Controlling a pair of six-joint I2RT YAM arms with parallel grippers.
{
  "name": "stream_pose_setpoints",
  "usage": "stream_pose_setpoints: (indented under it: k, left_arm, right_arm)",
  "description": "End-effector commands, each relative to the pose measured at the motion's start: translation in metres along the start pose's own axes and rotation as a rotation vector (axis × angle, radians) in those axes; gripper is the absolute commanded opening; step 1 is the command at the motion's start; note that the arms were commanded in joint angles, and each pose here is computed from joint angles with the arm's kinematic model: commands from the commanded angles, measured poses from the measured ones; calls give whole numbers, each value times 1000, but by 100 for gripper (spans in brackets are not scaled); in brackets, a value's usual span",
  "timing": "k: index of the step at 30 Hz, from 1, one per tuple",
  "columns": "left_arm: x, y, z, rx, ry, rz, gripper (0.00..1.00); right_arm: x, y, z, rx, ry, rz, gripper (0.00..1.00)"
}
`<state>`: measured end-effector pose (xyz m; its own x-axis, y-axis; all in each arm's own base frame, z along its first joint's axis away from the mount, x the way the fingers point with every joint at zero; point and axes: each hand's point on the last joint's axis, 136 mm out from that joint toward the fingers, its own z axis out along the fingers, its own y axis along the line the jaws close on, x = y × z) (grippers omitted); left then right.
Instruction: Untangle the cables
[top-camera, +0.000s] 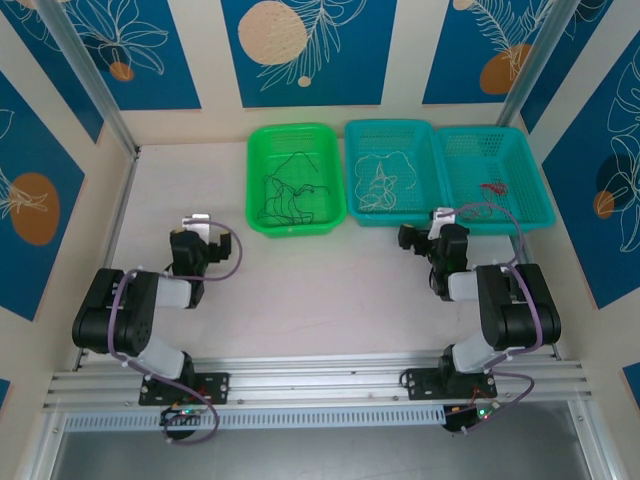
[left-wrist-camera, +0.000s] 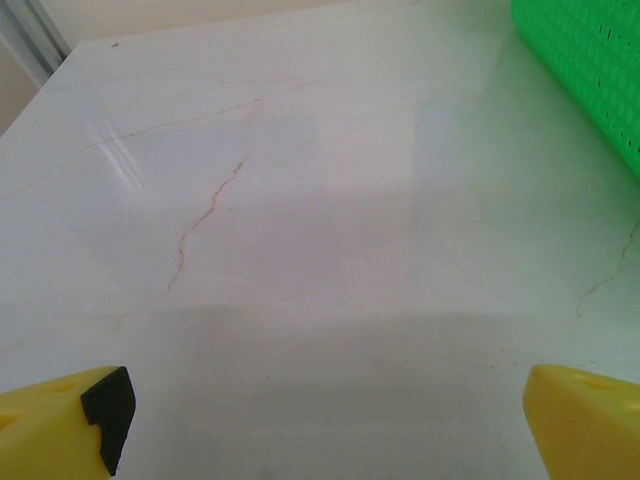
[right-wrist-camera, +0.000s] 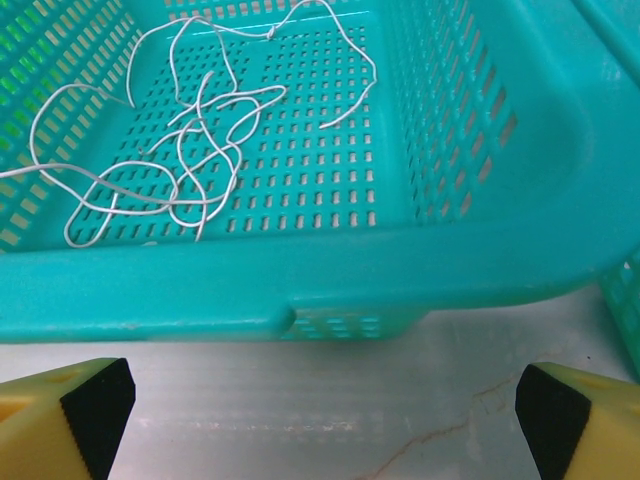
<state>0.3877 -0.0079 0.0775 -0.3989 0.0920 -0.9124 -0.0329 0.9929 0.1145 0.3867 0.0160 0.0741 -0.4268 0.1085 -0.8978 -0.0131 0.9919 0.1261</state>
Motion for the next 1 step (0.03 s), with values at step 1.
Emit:
stream_pose_setpoints:
  k: [1]
  left_arm:
    - [-13,1,-1,9,-47,-24,100]
  right_arm:
    - [-22,5,1,-20,-64,-30,99]
